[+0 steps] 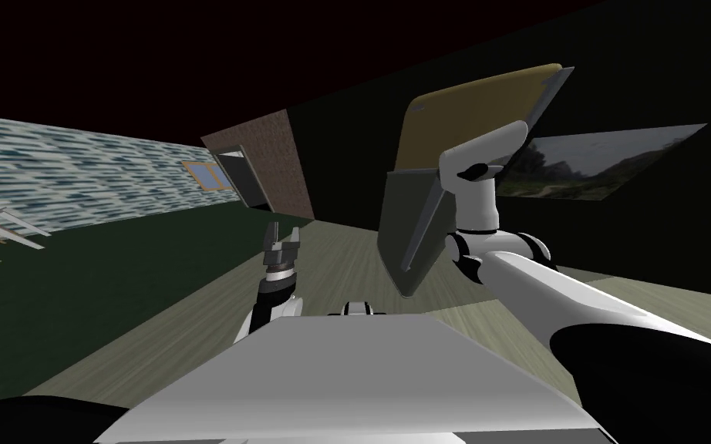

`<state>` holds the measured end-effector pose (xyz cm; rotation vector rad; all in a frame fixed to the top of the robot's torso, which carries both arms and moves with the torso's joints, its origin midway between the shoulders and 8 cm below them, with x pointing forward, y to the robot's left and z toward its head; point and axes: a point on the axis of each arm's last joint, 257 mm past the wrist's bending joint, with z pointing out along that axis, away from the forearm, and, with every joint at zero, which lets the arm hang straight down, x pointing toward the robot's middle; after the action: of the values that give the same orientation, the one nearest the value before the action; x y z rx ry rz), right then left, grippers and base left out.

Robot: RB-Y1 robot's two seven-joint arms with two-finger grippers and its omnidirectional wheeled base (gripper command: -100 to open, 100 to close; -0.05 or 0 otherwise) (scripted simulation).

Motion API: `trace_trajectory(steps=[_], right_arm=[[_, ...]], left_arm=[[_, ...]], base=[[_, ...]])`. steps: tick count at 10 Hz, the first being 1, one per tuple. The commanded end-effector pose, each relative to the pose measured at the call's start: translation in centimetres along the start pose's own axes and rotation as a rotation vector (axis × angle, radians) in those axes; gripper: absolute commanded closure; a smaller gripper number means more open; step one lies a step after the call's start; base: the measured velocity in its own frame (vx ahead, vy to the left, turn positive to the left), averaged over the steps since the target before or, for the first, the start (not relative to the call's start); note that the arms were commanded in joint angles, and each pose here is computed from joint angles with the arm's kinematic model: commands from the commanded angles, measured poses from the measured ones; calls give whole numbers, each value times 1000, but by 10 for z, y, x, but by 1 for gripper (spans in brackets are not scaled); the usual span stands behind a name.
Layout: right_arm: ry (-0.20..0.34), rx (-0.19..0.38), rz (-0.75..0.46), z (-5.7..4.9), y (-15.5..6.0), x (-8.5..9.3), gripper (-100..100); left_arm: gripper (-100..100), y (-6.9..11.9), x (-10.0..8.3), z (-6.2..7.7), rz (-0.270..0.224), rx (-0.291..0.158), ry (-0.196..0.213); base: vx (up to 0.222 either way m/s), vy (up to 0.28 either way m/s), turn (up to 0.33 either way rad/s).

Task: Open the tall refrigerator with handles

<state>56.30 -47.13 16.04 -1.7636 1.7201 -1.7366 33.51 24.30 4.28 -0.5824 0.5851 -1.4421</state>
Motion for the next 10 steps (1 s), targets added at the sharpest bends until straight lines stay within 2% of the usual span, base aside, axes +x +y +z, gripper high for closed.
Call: trace_trajectory(steps=[1, 3, 4, 5, 6, 7, 8, 10], right_arm=[[-40, 15, -11, 4, -3, -1, -100], [-87, 29, -14, 3, -6, -13, -100], [-62, -5, -112, 24, 15, -10, -100], [-54, -20, -135, 31, 24, -2, -100], [-45, -15, -150, 37, 24, 7, -100], [-57, -23, -163, 41, 28, 6, -100], [-89, -34, -159, 45, 32, -1, -100], [-147, -22, -154, 44, 30, -16, -100]], left_arm=[[0, 0, 0, 0, 0, 0, 0], [0, 0, 0, 0, 0, 0, 0], [0, 0, 0, 0, 0, 0, 0], [0, 0, 0, 0, -1, 0, 0], [0, 0, 0, 0, 0, 0, 0], [0, 0, 0, 0, 0, 0, 0], [0, 0, 0, 0, 0, 0, 0], [0, 0, 0, 0, 0, 0, 0]], base=[[8, -33, -16], [6, -20, -3], [-15, 103, 369], [-17, 149, 179], [-8, 97, -48], [5, 38, -43], [9, -4, -6], [0, -23, -2]])
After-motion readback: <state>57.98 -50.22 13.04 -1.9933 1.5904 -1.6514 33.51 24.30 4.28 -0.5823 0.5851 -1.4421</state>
